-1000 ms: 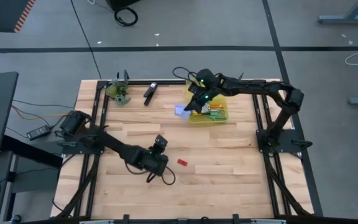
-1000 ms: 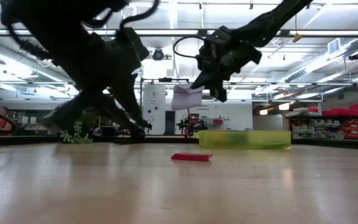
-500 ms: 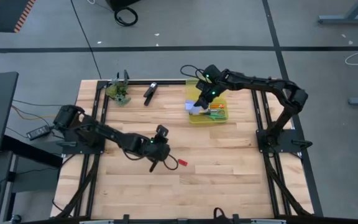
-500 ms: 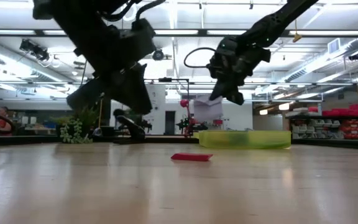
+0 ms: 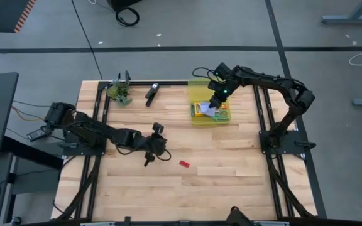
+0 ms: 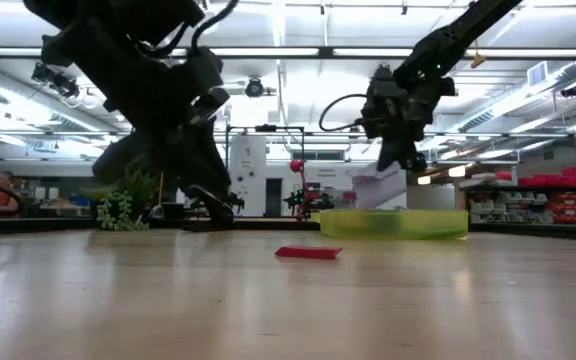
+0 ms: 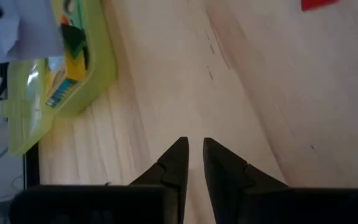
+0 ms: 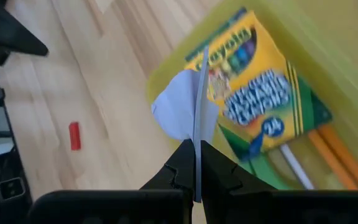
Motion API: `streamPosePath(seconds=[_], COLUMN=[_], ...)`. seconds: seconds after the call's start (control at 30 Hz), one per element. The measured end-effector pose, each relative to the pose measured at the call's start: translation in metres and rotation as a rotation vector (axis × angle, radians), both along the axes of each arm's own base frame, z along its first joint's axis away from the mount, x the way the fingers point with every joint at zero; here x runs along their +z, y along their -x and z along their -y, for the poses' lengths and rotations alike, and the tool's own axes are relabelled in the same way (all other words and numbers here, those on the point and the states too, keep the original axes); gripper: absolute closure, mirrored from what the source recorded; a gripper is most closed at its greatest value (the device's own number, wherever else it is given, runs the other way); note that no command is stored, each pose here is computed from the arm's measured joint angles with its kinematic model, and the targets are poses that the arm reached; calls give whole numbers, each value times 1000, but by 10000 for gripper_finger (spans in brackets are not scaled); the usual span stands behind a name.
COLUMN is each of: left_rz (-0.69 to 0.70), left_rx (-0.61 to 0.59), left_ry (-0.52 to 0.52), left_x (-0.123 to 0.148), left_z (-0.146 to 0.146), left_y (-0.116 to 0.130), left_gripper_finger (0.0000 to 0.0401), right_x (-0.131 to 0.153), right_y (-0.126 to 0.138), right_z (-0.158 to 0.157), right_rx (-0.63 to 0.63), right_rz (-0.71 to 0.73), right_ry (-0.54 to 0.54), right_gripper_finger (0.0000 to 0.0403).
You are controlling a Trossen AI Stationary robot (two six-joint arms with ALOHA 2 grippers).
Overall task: Pack school essentials
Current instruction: Put the blue sticky notes into the yellow supply box
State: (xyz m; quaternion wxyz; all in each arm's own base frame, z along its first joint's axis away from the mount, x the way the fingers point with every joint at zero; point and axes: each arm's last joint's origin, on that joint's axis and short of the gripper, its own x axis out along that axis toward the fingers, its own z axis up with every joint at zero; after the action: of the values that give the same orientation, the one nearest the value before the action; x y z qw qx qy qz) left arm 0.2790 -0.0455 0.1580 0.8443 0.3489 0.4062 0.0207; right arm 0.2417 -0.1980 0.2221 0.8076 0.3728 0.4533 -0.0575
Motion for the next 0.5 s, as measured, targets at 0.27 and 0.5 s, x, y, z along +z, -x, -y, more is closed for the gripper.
streamPosePath(seconds=[0.27, 0.5], left_rz=[157, 269], left_rx=[-18, 11], left_ry=[69, 116], left_x=[14, 20], left_z=[-8, -19], left_y=[16, 38], left_gripper_finger=[346, 348], right_x=[-2, -3], right_y=[19, 29], right_z=[2, 2], right_rx=[-17, 20], right_rz=[-86, -126], right_ry=[-75, -99], right_gripper_finger=[383, 383])
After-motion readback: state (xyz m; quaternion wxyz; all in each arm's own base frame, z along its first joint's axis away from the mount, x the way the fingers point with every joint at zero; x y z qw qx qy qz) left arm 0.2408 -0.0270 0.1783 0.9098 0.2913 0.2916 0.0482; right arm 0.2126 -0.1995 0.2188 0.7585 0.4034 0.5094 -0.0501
